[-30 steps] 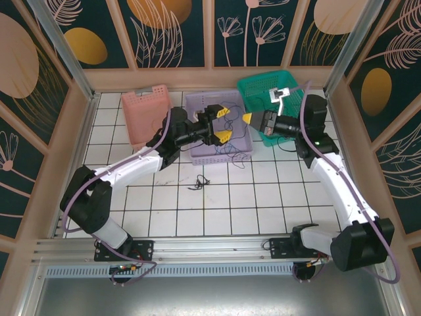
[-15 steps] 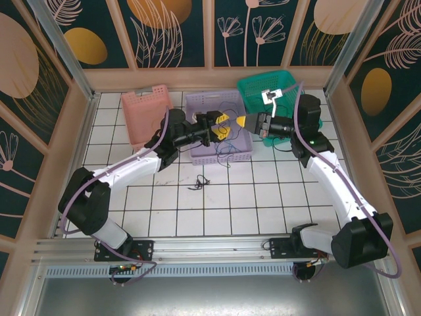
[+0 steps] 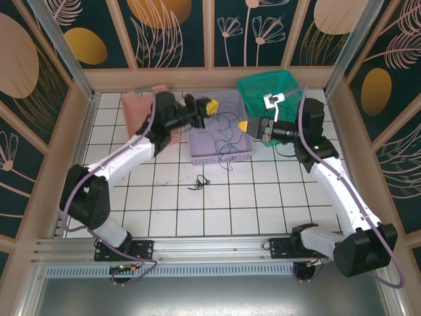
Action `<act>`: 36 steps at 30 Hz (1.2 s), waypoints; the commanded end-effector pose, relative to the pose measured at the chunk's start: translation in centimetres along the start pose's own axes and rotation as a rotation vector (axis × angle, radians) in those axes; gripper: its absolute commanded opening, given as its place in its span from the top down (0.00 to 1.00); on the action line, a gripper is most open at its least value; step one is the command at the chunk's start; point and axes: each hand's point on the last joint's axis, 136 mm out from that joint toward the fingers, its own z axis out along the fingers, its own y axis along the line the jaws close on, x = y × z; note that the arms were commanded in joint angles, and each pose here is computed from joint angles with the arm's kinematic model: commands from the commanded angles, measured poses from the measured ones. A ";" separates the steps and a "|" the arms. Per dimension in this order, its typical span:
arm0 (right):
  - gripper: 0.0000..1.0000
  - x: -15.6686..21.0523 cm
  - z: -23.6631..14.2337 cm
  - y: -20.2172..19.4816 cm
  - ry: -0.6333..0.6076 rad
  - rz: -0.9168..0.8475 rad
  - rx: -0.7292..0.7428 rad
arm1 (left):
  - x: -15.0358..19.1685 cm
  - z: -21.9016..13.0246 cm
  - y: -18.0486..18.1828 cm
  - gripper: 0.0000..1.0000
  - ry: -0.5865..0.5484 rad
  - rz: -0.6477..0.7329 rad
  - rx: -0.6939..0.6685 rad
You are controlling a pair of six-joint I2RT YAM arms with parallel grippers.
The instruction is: Untangle the cables
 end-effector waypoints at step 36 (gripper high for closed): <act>1.00 -16.6 -7.1 2.9 -0.318 0.180 0.153 | -2.6 8.0 -14.0 0.21 -0.078 0.719 0.112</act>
